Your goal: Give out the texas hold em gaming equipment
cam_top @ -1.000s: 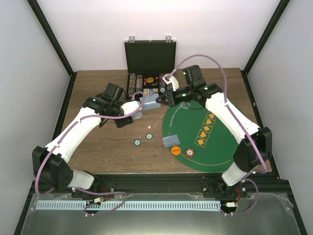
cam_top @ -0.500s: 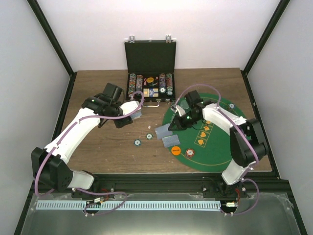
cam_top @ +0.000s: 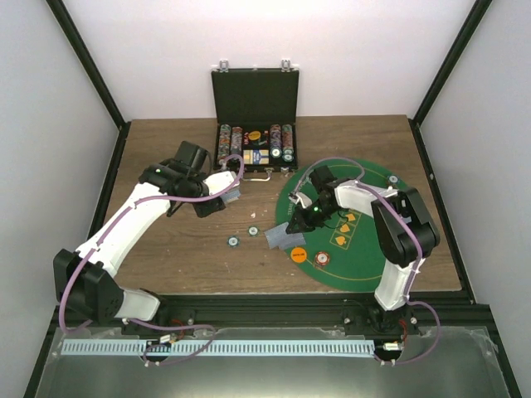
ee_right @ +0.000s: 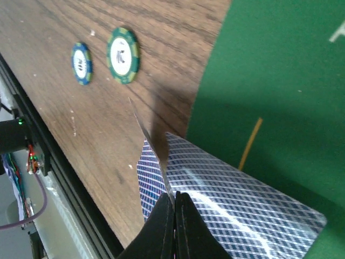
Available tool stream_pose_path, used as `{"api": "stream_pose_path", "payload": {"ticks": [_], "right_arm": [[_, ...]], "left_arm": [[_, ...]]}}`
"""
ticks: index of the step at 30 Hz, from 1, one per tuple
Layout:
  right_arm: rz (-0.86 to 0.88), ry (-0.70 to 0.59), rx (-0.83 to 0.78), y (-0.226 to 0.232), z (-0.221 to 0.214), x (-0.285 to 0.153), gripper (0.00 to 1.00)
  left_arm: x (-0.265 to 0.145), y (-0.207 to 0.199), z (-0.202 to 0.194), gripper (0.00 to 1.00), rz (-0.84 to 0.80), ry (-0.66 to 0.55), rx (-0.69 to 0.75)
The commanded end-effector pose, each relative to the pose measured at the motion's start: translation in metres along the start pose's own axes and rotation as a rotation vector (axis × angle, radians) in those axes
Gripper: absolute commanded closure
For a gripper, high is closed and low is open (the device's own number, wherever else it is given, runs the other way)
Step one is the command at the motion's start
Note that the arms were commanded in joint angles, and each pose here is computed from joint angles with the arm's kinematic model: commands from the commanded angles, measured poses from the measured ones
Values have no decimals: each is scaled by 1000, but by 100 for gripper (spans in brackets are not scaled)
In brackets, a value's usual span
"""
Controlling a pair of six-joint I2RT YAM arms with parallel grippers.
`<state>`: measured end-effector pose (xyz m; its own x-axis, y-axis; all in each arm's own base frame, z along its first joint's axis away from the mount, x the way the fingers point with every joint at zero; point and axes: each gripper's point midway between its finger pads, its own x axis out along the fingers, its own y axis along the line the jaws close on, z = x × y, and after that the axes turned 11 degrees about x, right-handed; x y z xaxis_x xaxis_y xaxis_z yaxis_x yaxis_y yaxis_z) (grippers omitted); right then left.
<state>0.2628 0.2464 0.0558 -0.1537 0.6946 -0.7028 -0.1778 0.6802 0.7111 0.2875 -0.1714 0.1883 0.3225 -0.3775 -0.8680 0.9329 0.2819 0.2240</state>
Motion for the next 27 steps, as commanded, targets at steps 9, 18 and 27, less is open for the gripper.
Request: {"api": "stream_pose_path", "payload": {"ticks": [9,18,27], "right_arm": [[-83,-6,36,-20,2,6,99],[-117,-14,40,-21,0,0,99],[-186,-53,60,-24,5,-11,77]], "left_arm": [[-1,3,2,56,12,-14,2],[0,4,1,56,14,-8,4],[-1,3,1,56,14,-10,4]]}}
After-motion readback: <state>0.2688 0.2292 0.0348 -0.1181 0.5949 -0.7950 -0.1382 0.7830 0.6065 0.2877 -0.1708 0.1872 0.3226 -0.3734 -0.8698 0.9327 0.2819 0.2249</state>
